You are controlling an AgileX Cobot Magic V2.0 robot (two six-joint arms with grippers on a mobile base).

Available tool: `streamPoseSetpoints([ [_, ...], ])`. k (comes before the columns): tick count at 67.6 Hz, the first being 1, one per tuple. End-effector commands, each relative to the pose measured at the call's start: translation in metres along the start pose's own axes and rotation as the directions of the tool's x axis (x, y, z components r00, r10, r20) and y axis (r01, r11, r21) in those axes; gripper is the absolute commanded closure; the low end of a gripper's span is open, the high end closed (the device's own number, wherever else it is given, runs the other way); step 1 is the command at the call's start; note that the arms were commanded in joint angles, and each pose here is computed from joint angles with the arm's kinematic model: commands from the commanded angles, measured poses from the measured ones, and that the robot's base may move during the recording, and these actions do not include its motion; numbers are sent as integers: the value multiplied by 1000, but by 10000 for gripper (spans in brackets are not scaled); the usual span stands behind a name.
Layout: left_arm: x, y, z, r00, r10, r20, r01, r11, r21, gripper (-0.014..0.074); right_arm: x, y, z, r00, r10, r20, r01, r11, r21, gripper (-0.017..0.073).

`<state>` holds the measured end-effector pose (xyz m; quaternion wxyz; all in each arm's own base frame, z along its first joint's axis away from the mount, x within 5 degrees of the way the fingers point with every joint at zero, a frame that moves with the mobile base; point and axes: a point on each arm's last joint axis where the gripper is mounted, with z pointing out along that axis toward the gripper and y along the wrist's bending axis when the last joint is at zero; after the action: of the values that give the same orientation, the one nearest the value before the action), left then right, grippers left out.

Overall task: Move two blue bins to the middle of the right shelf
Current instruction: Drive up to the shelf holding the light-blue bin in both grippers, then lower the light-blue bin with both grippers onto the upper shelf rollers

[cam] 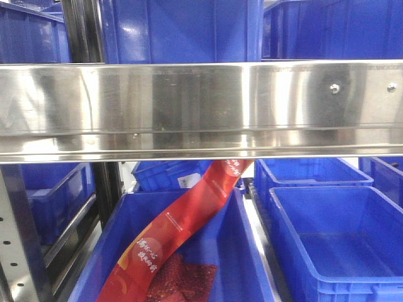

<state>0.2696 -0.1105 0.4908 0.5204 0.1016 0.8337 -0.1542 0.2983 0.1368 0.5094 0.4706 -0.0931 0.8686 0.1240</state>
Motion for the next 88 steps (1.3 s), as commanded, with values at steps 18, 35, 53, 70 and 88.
streamPoseSetpoints([
  [18, -13, -5, -12, 994, 0, 109, -4, 999, 35, 704, -14, 1, -17, 990, -11, 139, 14, 1000, -19, 713],
  [35, -13, -5, -12, 994, 0, 109, -4, 999, 35, 704, -14, 1, -17, 990, -11, 139, 14, 1000, -19, 713],
  [53, -13, -5, -12, 994, 0, 109, -4, 999, 35, 704, -14, 1, -17, 990, -11, 139, 14, 1000, -19, 713],
  [70, -11, -4, -12, 996, 1, 91, -4, 999, 32, 704, -11, 2, -17, 994, -3, 111, 7, 1000, -29, 713],
  [88, 22, 3, 15, 987, 11, -162, -13, 1000, -15, 704, 11, -1, 10, 993, -8, -114, 10, 1000, 16, 713],
])
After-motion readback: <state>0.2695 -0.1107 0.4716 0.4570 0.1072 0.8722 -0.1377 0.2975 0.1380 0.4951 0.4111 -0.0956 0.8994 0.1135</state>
